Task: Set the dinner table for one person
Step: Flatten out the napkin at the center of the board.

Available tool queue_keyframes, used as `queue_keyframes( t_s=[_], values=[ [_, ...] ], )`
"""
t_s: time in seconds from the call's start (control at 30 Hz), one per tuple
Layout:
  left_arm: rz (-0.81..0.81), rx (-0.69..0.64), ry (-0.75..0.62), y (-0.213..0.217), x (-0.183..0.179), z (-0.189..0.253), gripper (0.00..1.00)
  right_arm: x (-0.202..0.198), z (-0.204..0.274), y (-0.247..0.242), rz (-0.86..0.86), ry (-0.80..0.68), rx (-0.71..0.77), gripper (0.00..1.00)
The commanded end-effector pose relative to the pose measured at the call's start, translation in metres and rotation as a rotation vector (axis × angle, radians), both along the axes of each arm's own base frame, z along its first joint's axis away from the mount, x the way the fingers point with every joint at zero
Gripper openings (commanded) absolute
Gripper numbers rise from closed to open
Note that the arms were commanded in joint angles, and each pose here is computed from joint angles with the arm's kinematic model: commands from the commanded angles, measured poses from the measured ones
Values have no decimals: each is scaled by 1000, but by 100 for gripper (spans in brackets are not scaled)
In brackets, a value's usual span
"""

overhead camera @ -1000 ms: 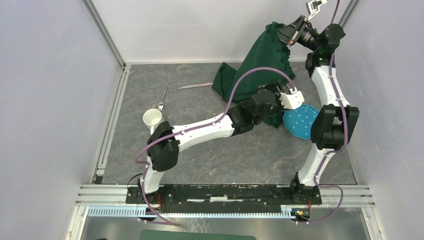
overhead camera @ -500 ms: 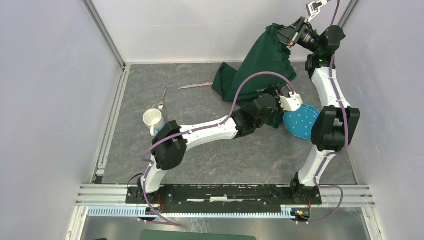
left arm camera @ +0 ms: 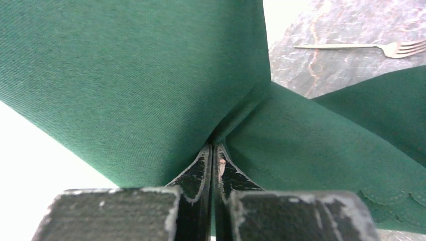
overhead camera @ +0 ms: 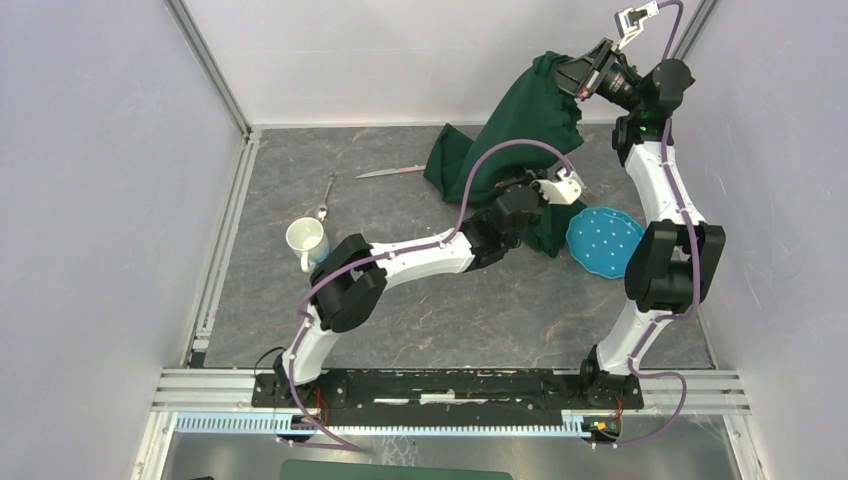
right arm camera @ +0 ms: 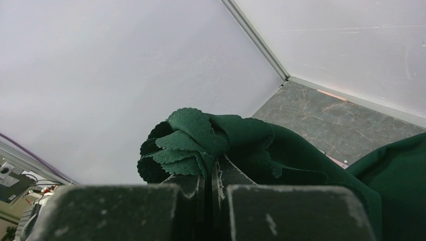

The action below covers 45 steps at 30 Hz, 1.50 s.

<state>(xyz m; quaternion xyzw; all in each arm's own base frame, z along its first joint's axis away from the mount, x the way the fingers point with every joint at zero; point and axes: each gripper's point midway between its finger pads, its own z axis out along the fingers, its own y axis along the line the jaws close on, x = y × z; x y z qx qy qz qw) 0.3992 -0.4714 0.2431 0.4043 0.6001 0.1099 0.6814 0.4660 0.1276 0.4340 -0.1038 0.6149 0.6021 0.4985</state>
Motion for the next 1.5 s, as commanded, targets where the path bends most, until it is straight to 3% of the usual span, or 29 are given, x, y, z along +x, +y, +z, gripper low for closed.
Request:
queue_keyframes(
  t_s=[0.0, 0.53, 0.93, 1.1, 1.27, 1.47],
  values=[
    [94, -84, -85, 21, 15, 38, 2, -25, 43, -1, -28, -149, -3, 0],
    [205, -223, -82, 100, 50, 124, 2, -11, 30, -4, -42, -113, -20, 0],
    [168, -355, -78, 144, 42, 201, 2, 7, 11, -9, -60, -53, -14, 0],
    [145, -384, -68, 161, 36, 215, 2, -2, 8, -11, -116, -48, -38, 0],
    [164, -465, -60, 211, 38, 231, 2, -5, 25, -8, -173, -58, -46, 0],
    [200, -460, -43, 257, 25, 225, 2, -18, 19, 41, -93, -17, -100, 0]
  ],
)
